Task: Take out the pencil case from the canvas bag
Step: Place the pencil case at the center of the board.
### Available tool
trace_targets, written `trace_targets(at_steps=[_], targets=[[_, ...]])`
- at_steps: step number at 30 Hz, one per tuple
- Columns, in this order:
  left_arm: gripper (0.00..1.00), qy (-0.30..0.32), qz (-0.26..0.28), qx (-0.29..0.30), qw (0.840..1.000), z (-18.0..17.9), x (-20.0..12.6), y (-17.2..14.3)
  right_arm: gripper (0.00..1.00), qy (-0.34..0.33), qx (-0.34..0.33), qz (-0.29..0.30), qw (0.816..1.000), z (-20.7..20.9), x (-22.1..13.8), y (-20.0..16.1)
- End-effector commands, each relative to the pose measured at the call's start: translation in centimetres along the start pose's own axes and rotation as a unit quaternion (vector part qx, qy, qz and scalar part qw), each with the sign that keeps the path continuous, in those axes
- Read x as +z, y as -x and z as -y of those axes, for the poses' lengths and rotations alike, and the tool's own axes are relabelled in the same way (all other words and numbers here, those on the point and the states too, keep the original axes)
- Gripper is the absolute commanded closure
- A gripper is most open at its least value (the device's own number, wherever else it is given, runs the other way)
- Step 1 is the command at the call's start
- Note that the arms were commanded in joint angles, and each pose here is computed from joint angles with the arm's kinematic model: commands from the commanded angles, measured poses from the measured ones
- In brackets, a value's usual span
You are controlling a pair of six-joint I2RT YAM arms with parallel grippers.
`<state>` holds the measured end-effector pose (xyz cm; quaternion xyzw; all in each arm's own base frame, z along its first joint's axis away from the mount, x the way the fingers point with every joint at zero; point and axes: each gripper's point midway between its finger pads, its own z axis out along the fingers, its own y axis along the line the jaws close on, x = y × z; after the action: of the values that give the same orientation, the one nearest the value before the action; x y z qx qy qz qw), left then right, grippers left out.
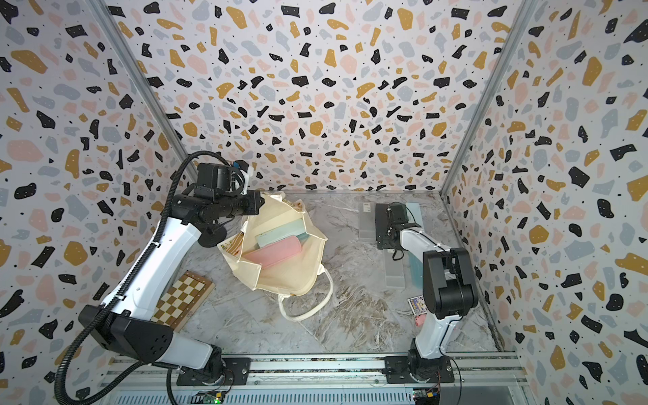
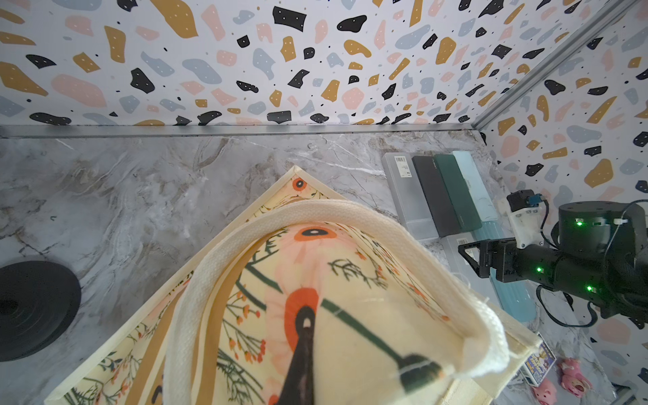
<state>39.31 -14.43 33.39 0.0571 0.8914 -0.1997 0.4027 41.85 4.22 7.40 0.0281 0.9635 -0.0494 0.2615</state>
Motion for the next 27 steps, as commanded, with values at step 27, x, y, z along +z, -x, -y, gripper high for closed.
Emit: trace_targets(at_steps=[27], targets=[[1.0, -0.119, 0.04, -0.018, 0.992, 4.4, -2.6, -1.1, 0.48, -0.085, -0.045, -0.066, 0.993, 0.0, -0.4, -9.2]])
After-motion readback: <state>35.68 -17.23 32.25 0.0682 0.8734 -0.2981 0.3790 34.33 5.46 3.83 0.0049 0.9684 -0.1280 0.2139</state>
